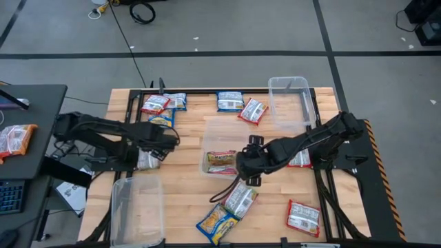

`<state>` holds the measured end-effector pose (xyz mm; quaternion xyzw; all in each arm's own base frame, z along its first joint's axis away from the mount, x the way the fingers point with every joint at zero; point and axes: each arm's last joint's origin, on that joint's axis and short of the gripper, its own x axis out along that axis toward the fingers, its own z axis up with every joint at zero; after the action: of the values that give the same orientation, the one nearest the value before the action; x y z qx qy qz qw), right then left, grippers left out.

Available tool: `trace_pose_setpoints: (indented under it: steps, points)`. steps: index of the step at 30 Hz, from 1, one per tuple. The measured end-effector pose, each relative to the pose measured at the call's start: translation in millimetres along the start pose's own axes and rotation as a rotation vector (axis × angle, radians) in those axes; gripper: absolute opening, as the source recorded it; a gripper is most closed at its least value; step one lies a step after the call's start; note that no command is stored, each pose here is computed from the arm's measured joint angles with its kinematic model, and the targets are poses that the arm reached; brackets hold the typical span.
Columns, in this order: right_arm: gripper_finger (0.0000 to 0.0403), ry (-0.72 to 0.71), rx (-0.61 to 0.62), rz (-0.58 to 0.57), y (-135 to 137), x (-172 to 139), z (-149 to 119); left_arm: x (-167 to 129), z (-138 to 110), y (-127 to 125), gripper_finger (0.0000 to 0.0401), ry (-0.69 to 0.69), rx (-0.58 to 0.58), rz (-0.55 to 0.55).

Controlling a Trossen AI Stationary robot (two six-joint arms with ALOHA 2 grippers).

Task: Sort Maruchan noodles
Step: Put the green noodle pack into the middle transparent container

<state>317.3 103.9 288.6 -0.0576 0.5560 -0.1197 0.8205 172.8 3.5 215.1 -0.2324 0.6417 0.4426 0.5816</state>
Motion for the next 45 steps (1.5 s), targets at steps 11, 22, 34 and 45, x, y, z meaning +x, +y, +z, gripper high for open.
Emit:
trace_pose_setpoints:
  steps: [11,22,34,45]
  points:
    - [0.024,0.118,-0.006,0.046,6,22,-22,34,14,-30,0.0263,0.207,0.122,0.048]
    - [0.024,0.134,-0.042,0.065,11,22,-25,59,13,-40,0.0263,0.174,0.06,0.012]
    - [0.024,0.053,-0.09,0.076,18,9,-27,65,14,-39,0.0115,0.156,0.191,-0.015]
    - [0.023,-0.277,-0.141,0.028,18,-44,-29,16,27,-40,0.0007,0.073,0.348,0.025]
